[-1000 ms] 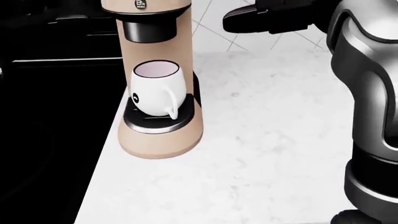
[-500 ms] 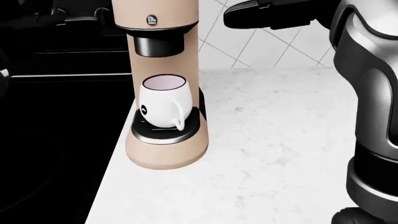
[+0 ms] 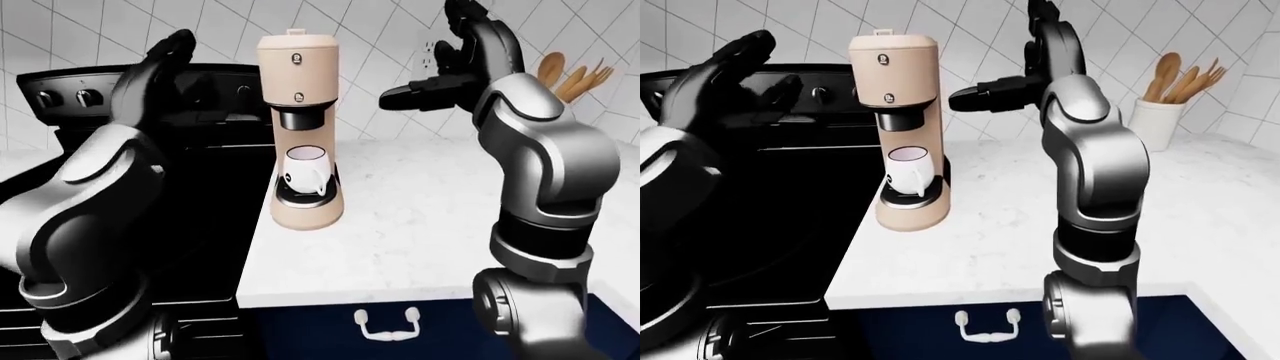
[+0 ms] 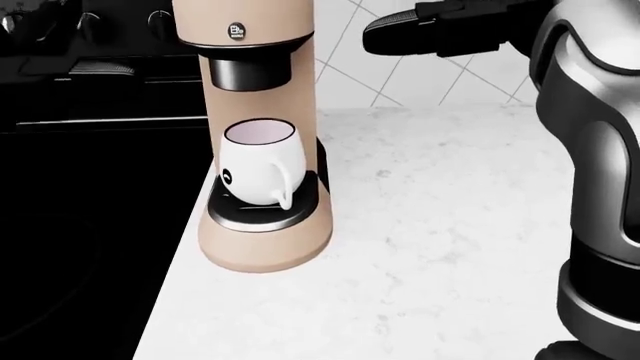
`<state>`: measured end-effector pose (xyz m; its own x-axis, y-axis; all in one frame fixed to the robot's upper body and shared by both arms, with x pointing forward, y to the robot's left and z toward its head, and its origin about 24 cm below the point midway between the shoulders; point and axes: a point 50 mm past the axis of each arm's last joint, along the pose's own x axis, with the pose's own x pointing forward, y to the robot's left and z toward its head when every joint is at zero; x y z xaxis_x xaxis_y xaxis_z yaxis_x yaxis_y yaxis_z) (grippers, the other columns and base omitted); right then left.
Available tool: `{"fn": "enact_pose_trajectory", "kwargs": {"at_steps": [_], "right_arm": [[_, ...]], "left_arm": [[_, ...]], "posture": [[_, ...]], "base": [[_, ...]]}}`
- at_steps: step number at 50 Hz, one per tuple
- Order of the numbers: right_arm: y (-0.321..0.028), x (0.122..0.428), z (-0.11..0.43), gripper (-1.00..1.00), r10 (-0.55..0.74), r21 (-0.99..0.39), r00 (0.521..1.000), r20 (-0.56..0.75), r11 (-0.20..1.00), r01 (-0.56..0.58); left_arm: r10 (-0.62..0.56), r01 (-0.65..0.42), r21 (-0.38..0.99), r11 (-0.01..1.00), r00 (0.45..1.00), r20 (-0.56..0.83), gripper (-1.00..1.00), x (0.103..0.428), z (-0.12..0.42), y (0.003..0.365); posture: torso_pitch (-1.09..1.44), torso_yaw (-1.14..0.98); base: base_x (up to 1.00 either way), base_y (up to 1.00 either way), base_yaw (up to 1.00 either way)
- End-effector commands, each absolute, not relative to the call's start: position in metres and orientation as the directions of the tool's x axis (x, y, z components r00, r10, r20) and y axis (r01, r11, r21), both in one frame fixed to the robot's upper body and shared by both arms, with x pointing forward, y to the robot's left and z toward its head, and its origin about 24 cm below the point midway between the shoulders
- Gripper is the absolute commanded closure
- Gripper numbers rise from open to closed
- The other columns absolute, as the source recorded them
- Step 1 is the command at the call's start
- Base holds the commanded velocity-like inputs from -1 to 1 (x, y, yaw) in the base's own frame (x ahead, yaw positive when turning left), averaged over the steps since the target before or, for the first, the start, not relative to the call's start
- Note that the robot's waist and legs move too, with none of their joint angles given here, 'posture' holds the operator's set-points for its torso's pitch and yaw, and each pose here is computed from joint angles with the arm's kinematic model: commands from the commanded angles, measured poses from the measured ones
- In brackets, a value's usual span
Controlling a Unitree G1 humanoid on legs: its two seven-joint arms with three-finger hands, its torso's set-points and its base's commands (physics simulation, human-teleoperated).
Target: Press the button on the coffee machine to serve coffee.
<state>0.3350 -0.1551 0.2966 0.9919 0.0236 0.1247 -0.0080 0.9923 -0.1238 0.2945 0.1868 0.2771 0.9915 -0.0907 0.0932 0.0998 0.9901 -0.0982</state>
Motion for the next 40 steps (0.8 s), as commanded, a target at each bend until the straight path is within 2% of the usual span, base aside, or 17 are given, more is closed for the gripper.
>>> {"fn": "enact_pose_trajectory", "kwargs": {"at_steps": [1, 7, 24, 40], "right_arm": [[-0.154, 0.330, 0.314, -1.00, 0.027, -0.125, 0.978, 0.206, 0.992, -0.001], [-0.154, 0.329, 0.314, -1.00, 0.026, -0.125, 0.978, 0.206, 0.992, -0.001], [-0.156, 0.330, 0.314, -1.00, 0.022, -0.125, 0.979, 0.204, 0.992, 0.004], [-0.157, 0.332, 0.308, -1.00, 0.019, -0.120, 0.980, 0.198, 0.993, 0.005]], "left_arm": [[-0.119, 0.135, -0.101, 0.986, 0.981, 0.150, -1.00, 0.288, 0.290, 0.184], [-0.219, 0.236, -0.124, 0.964, 0.966, 0.139, -1.00, 0.266, 0.293, 0.172], [-0.260, 0.275, -0.096, 0.957, 0.954, 0.150, -1.00, 0.231, 0.298, 0.162], [-0.382, 0.400, -0.113, 0.909, 0.911, 0.152, -1.00, 0.204, 0.304, 0.142]], "posture": [[-0.49, 0.00], [-0.49, 0.00], [-0.49, 0.00], [-0.49, 0.00]], "base": [[0.00, 0.00, 0.00], [0.00, 0.00, 0.00], [0.00, 0.00, 0.00], [0.00, 0.00, 0.00]]}}
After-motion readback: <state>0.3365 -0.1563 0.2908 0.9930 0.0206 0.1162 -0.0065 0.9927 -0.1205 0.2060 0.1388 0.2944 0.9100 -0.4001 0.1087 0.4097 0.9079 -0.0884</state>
